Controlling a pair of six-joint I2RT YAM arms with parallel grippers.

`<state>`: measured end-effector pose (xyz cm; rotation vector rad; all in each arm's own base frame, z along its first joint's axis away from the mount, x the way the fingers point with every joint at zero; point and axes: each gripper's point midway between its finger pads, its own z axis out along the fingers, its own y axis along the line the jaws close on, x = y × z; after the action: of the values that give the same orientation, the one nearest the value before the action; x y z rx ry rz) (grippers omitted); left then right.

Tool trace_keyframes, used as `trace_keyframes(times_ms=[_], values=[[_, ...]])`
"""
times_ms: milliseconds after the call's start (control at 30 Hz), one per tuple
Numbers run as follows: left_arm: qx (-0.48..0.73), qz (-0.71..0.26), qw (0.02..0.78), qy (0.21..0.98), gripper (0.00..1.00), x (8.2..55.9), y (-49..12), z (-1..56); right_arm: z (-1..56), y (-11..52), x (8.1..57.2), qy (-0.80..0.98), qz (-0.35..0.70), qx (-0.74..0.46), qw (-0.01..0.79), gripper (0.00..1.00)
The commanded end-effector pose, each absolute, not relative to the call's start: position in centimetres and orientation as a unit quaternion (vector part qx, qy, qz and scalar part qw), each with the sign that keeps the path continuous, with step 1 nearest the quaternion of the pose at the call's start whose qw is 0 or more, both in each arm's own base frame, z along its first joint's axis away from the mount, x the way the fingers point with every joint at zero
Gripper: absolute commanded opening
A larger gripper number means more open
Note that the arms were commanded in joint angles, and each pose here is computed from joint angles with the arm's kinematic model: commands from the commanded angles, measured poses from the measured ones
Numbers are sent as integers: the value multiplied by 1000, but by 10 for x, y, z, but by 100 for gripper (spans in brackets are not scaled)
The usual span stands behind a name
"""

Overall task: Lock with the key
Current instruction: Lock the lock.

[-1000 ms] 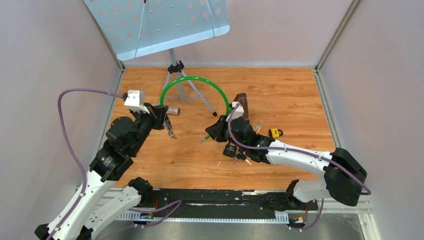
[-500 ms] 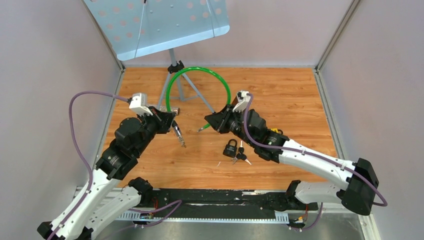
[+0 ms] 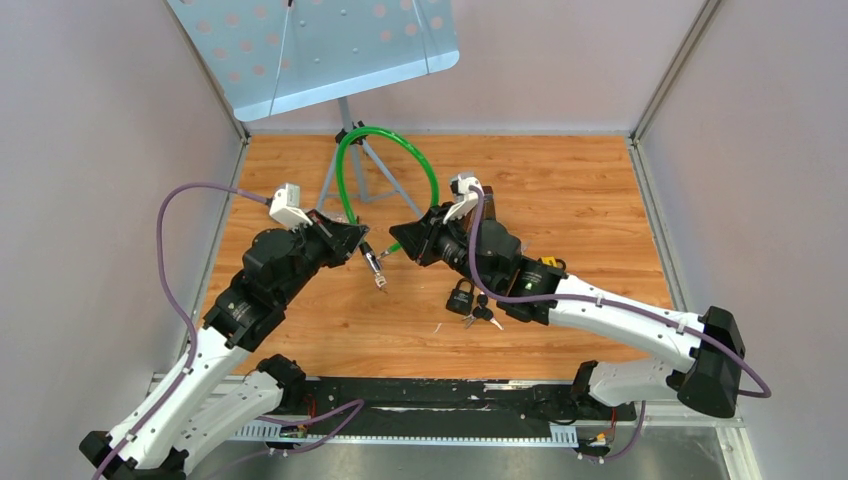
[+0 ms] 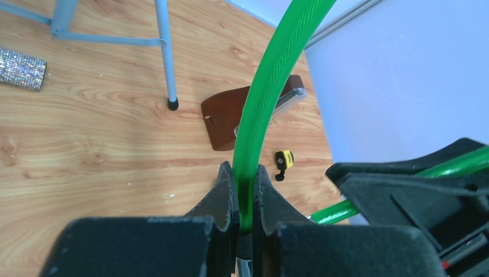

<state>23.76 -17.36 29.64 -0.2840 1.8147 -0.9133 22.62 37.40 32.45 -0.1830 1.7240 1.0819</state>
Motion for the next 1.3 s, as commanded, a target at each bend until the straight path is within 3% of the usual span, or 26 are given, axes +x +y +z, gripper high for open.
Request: trace_keyframes(times_ms=[0,1267], values=[[-135,-427,516,730,0,233,-179,330,390,385,215,644,489,-98,579,0],[-169,-411,513,734,0,236,-170,308,382,390,203,650,476,-118,580,0]])
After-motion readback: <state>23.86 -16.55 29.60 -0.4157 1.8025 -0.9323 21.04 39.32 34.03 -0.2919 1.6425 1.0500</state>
